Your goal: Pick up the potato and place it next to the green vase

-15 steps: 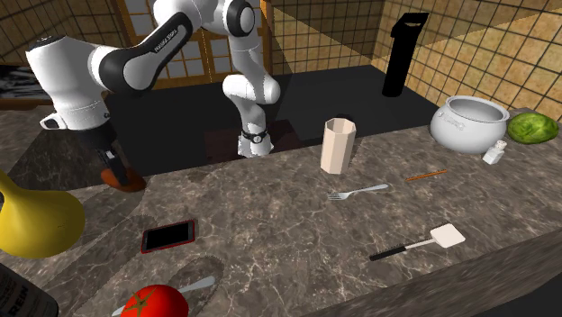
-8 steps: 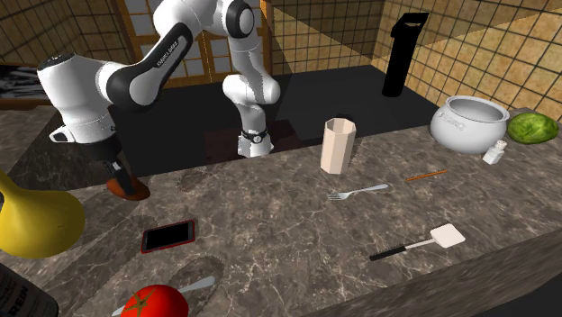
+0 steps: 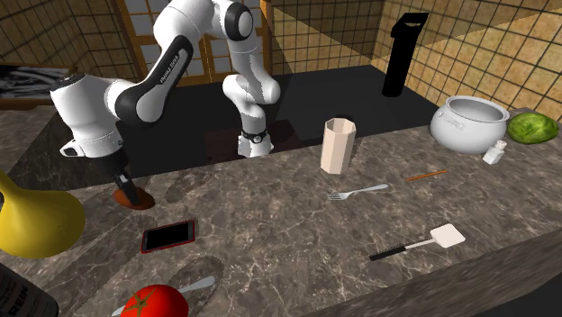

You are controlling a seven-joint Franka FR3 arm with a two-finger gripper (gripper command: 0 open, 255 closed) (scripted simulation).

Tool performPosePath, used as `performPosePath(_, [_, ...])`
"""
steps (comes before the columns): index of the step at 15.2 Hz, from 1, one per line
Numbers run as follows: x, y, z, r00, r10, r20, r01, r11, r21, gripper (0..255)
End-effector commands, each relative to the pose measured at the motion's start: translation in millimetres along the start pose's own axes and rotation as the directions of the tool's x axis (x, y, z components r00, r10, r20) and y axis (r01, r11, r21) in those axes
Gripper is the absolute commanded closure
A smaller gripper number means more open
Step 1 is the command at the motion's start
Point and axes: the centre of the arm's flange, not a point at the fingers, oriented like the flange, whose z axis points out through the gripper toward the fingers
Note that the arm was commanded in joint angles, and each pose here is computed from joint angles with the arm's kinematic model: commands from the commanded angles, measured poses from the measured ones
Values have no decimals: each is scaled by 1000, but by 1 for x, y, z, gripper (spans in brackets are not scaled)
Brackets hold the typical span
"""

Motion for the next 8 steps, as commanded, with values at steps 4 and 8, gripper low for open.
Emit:
performPosePath(4, [-1,2,27,1000,0,0,0,1000,0,255])
performPosePath(8, [-1,4,48,1000,0,0,0,1000,0,255])
